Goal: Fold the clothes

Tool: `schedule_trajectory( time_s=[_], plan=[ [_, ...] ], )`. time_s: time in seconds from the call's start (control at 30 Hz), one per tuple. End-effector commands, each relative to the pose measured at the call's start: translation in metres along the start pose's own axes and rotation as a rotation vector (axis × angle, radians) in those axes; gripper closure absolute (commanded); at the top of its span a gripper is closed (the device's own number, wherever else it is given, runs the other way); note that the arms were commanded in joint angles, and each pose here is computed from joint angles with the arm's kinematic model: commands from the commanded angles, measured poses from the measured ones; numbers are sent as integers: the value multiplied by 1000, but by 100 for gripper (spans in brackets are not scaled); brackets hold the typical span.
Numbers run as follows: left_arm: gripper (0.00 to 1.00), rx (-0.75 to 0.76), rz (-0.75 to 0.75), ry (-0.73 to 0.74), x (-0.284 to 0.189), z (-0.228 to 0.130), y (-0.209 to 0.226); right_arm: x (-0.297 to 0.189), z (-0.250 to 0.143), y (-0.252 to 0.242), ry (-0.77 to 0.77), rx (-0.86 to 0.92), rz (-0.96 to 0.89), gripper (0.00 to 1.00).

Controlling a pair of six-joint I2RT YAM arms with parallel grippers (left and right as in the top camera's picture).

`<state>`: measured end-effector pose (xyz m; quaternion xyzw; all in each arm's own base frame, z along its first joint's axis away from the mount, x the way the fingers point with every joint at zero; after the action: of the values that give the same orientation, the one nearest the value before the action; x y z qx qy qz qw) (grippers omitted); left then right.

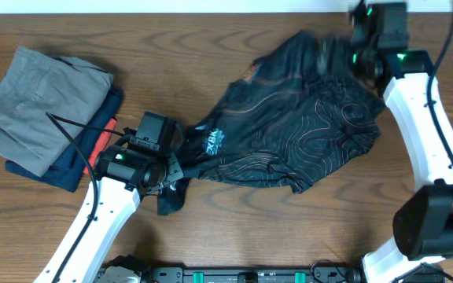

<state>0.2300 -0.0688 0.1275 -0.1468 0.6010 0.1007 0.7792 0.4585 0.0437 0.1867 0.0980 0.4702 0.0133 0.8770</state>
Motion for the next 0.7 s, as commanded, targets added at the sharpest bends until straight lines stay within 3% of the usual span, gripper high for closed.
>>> schedule_trajectory(
  time_s=[0.0, 0.13, 0.23, 0.4, 0.67],
  plan=[
    [94, 9, 30, -21, 1, 4, 5, -1, -45, -64, 163, 38, -328, 1],
    [94, 8, 44, -38, 1, 7, 7, -9, -110, -82, 414, 36, -399, 2],
    [94, 9, 48, -41, 1, 8, 8, -2, -145, -89, 500, 86, -431, 2],
    [94, 9, 47, -40, 1, 8, 8, 38, -182, -79, 496, 194, -313, 1],
    [94, 8, 48, -40, 1, 8, 8, 75, -190, -80, 363, 210, -253, 5]
  ],
)
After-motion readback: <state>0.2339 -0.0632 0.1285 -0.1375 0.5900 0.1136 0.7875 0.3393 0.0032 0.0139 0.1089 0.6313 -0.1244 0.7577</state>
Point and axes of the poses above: each gripper's point midway between its finger pads, its own x axis out along the fingers, its own y axis along the line the jaws close on, z = x × y, the point moved 1 cm from there along -x, back along the fingers, and after that the axes turned 2 degrees about x, right-handed, at the moved point
